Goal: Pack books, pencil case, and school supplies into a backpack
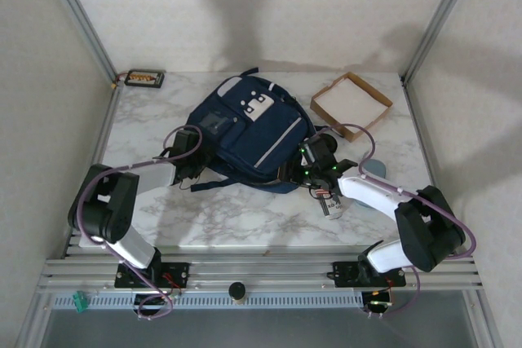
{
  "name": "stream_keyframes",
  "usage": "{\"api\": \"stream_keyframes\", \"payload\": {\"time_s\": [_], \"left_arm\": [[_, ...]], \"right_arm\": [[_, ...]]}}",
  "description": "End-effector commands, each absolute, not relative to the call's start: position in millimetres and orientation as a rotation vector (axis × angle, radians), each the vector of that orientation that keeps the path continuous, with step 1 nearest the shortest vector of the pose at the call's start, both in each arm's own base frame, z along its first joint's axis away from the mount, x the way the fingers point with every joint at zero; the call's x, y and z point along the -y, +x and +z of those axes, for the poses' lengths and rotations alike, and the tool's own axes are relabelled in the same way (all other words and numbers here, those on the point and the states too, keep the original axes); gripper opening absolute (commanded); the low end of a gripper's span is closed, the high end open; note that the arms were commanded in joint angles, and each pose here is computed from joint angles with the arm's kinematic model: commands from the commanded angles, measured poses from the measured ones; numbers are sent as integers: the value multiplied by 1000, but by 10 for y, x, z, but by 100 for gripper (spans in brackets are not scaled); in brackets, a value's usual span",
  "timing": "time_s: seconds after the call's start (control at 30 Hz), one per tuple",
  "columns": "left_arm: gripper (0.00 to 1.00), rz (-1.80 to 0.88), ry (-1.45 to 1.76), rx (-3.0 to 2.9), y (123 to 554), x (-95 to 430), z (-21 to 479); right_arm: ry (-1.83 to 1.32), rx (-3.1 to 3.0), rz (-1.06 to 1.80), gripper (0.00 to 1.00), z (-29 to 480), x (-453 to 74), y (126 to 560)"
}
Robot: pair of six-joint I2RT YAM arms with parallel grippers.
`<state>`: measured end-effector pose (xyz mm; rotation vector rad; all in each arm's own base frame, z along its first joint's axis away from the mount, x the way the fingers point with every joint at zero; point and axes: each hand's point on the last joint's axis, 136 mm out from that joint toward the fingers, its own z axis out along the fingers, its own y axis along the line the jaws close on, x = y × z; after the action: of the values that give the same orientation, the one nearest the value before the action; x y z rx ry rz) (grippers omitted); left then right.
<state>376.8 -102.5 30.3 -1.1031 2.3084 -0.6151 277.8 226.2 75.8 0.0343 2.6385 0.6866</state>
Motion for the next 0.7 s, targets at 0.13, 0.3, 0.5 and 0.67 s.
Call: {"api": "stream_keyframes", "payload": {"time_s": [0.13, 0.3, 0.5, 0.67], "left_arm": [[21, -724, -1153, -2211, 3975, 1093, 359], [0, -683, -1139, -2214, 3948, 1041, 450], [0, -733, -1202, -2189, 3680, 1035, 633], [0, -836, -1283, -2118, 3493, 1065, 849]], "right_arm": [[46, -2607, 653, 57, 635, -2137, 2931], [40, -2561, 692, 53, 678, -2143, 3160], [-71, -2434, 762, 51, 950, -2335, 3708], [-155, -2395, 778, 53, 1194, -2465, 3883]]}}
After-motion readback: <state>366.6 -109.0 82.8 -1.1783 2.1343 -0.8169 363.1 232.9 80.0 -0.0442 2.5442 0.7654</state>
